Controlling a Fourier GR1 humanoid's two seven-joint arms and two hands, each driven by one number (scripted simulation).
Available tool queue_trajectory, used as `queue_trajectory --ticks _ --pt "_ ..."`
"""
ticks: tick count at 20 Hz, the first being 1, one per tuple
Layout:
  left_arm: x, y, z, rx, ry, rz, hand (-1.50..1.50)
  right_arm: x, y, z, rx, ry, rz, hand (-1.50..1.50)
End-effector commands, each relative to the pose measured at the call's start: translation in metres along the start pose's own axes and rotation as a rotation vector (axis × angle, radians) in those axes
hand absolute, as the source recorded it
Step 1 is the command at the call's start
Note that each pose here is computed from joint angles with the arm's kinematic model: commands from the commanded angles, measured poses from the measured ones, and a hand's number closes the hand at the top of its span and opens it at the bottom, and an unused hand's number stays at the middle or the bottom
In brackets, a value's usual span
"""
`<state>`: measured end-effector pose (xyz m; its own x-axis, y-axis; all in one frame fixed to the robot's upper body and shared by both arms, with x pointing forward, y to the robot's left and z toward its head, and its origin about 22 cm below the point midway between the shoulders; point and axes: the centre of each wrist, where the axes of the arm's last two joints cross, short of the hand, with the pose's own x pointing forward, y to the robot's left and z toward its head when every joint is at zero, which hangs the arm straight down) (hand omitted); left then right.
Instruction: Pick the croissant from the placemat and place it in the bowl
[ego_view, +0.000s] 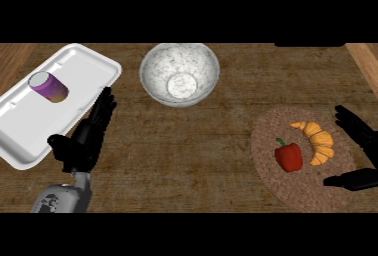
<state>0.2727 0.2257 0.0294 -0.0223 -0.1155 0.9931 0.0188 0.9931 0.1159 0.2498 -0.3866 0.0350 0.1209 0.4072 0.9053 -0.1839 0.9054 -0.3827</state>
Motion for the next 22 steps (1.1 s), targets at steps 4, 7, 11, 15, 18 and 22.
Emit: queue_trajectory --ticks 4,7,11,15,18,22 --pt "-0.012 -0.01 0.008 -0.021 0.01 0.001 0.0 -0.027 0.01 -0.021 -0.003 0.012 -0.011 -1.5" --pt "0.013 -0.01 -0.004 -0.004 -0.013 -0.003 0.0 -0.033 0.006 -0.032 -0.04 0.032 0.045 -1.5" --pt "0.016 -0.005 0.001 -0.022 0.004 -0.006 0.0 -0.048 0.006 -0.018 -0.051 0.086 0.168 -1.5" --pt "0.006 -0.022 -0.001 -0.012 -0.004 0.0 0.0 -0.042 0.023 -0.041 -0.033 0.1 0.198 -1.5" --pt "-0.012 -0.009 0.006 -0.002 -0.012 0.007 0.0 -0.052 0.019 -0.037 0.013 0.112 0.165 -1.5" --pt "0.007 0.001 0.001 -0.019 -0.01 0.001 0.0 -0.066 0.047 -0.047 0.106 0.006 0.249 1.5"
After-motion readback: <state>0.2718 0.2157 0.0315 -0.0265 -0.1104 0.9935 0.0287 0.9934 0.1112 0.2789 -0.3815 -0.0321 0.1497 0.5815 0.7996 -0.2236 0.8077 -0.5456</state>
